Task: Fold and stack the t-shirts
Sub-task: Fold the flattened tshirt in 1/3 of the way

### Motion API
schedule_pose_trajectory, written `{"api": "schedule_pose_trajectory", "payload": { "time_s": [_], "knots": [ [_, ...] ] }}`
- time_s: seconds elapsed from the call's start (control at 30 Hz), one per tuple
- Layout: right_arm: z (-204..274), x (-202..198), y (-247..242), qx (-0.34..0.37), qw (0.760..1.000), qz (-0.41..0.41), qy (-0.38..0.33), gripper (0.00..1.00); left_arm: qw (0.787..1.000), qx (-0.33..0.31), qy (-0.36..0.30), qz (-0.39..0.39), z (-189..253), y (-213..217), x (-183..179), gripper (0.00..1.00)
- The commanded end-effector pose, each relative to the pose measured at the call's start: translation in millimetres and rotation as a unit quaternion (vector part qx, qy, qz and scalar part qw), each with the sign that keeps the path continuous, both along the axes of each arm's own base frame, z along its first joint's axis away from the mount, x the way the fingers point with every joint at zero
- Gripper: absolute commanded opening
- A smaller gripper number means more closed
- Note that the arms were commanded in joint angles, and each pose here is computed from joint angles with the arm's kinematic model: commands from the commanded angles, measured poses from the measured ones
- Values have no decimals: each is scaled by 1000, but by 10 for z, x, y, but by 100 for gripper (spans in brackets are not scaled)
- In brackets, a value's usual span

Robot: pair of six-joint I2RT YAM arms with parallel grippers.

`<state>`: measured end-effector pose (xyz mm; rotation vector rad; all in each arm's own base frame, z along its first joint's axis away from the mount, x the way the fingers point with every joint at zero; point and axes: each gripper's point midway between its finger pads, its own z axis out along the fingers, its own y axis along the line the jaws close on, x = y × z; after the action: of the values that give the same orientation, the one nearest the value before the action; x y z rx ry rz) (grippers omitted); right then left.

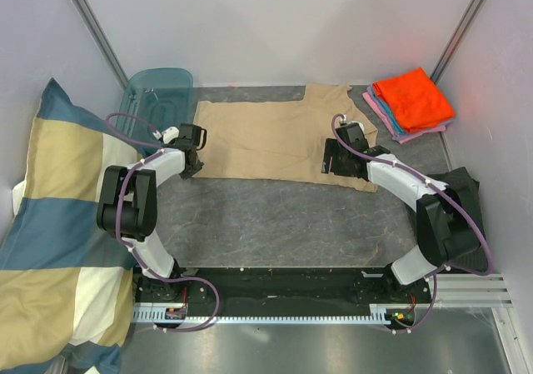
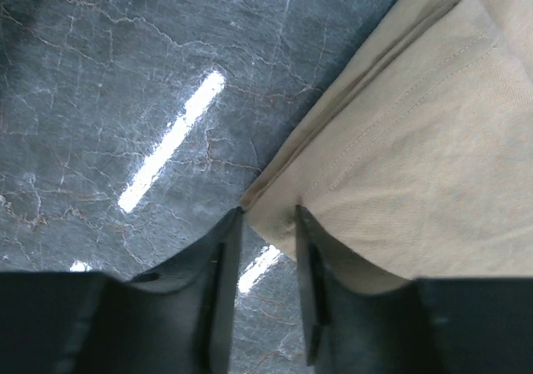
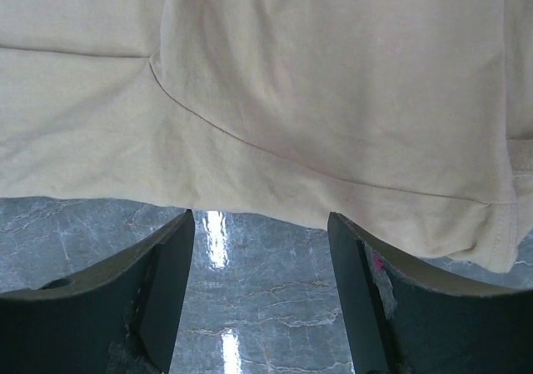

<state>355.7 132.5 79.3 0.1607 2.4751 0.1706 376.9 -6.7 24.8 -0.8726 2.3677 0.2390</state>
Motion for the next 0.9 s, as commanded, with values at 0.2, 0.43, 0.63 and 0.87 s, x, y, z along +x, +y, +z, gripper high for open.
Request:
{"api": "schedule_pose_trajectory", "payload": {
  "time_s": [0.2, 0.43, 0.63, 0.87],
  "knots": [
    [-83, 3, 31, 3, 1000, -4, 2, 73, 1000, 8, 11, 18, -4, 50, 20, 2],
    [-128, 61, 70, 7, 1000, -6, 6, 73, 999, 7, 16, 26, 22, 71, -123, 2],
    [-128, 95, 97, 12, 1000, -6, 7, 73, 999, -5, 24, 36, 28, 64, -318, 2],
    [-156, 77, 100, 12, 1000, -6, 11, 73, 999, -18, 31, 40, 17, 45, -520, 2]
  ]
}}
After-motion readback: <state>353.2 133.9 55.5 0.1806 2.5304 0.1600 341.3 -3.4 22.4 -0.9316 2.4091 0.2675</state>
